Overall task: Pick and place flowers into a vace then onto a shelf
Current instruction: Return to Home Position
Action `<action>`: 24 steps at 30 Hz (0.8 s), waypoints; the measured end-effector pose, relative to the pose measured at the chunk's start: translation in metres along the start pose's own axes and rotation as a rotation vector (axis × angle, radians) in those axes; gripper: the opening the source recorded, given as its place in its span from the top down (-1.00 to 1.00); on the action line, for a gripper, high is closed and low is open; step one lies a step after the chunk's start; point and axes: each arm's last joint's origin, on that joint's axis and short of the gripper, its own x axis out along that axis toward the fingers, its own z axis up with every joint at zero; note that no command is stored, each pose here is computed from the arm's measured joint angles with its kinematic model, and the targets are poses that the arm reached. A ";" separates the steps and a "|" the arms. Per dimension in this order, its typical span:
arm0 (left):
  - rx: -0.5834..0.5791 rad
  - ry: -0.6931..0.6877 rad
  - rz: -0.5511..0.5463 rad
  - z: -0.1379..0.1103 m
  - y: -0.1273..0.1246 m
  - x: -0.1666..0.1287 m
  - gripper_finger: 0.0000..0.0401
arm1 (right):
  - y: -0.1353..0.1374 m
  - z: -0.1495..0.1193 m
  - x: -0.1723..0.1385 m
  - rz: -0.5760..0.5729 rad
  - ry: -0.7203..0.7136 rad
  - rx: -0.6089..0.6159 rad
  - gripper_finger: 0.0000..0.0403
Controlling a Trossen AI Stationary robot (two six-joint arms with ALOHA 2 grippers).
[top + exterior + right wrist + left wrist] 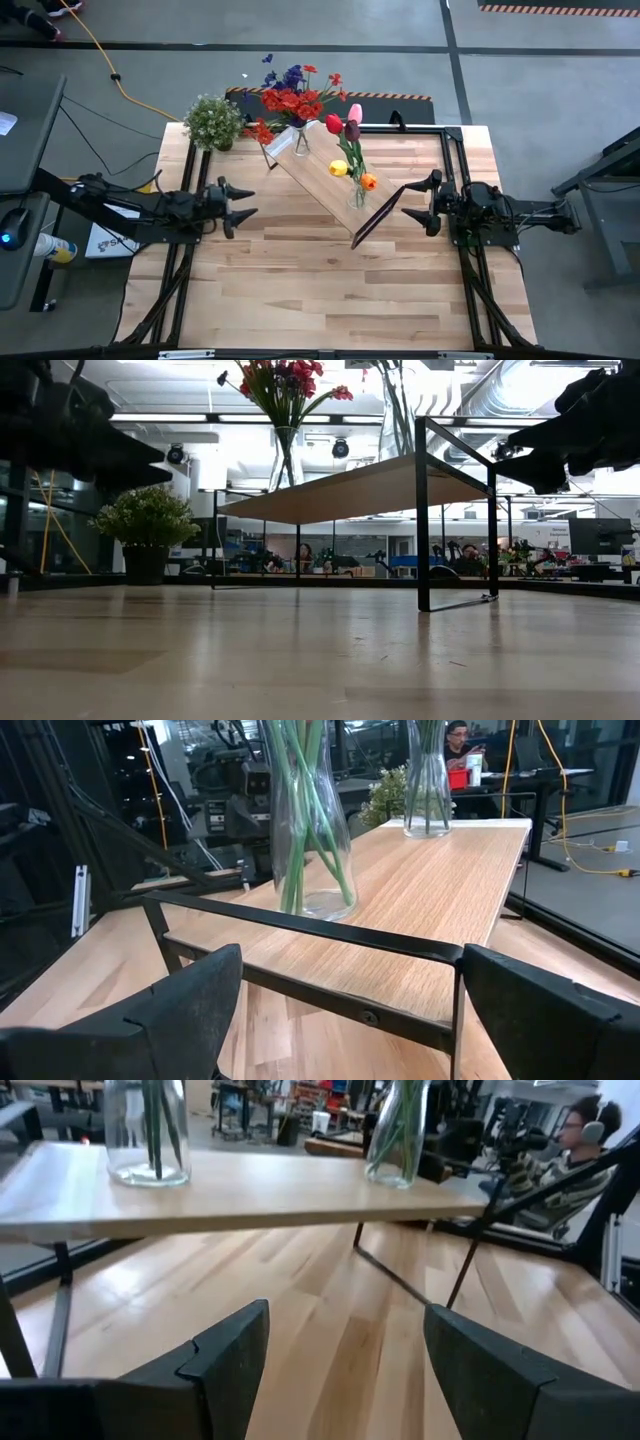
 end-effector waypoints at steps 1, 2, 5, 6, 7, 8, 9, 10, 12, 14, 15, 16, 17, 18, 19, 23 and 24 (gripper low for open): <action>0.000 0.007 0.002 -0.001 0.000 0.000 -0.49 | 0.000 0.000 0.000 0.000 0.000 0.001 -0.82; -0.004 0.013 0.003 -0.001 0.000 0.001 -0.49 | 0.000 0.000 0.000 0.000 0.000 0.001 -0.82; -0.012 0.018 0.004 -0.002 0.000 0.001 -0.49 | 0.000 0.000 0.000 0.001 -0.002 0.002 -0.81; -0.013 0.018 0.004 -0.002 0.000 0.001 -0.49 | 0.000 0.000 0.000 0.002 -0.003 0.002 -0.81; -0.013 0.018 0.004 -0.002 0.000 0.001 -0.49 | 0.000 0.000 0.000 0.002 -0.004 0.003 -0.81; -0.012 0.018 0.004 -0.002 0.000 0.001 -0.49 | 0.000 0.000 0.000 0.003 -0.005 0.003 -0.82; -0.012 0.018 0.004 -0.002 0.000 0.001 -0.49 | 0.000 0.000 0.000 0.003 -0.005 0.003 -0.82; -0.012 0.018 0.004 -0.002 0.000 0.001 -0.49 | 0.000 0.000 0.000 0.003 -0.005 0.003 -0.82; -0.012 0.018 0.004 -0.002 0.000 0.001 -0.49 | 0.000 0.000 0.000 0.003 -0.005 0.003 -0.82; -0.013 0.018 0.004 -0.002 0.000 0.001 -0.49 | 0.000 0.000 0.000 0.003 -0.005 0.003 -0.81; -0.013 0.018 0.004 -0.002 0.000 0.001 -0.49 | 0.000 0.000 0.000 0.003 -0.004 0.003 -0.81; -0.012 0.018 0.004 -0.002 0.000 0.001 -0.49 | 0.000 0.000 0.000 0.003 -0.005 0.003 -0.82; -0.013 0.018 0.004 -0.002 0.000 0.001 -0.49 | 0.000 0.000 0.000 0.003 -0.005 0.003 -0.82; -0.013 0.018 0.004 -0.002 0.000 0.001 -0.49 | 0.000 0.000 0.000 0.003 -0.005 0.003 -0.82; -0.013 0.018 0.004 -0.002 0.000 0.001 -0.49 | 0.000 0.000 0.000 0.003 -0.005 0.003 -0.82; -0.055 -0.002 0.000 0.001 -0.001 0.001 -0.49 | 0.000 0.000 0.000 0.003 -0.005 0.003 -0.81; -0.086 -0.008 -0.002 0.003 -0.001 0.001 -0.49 | 0.000 0.000 0.000 0.003 -0.005 0.003 -0.81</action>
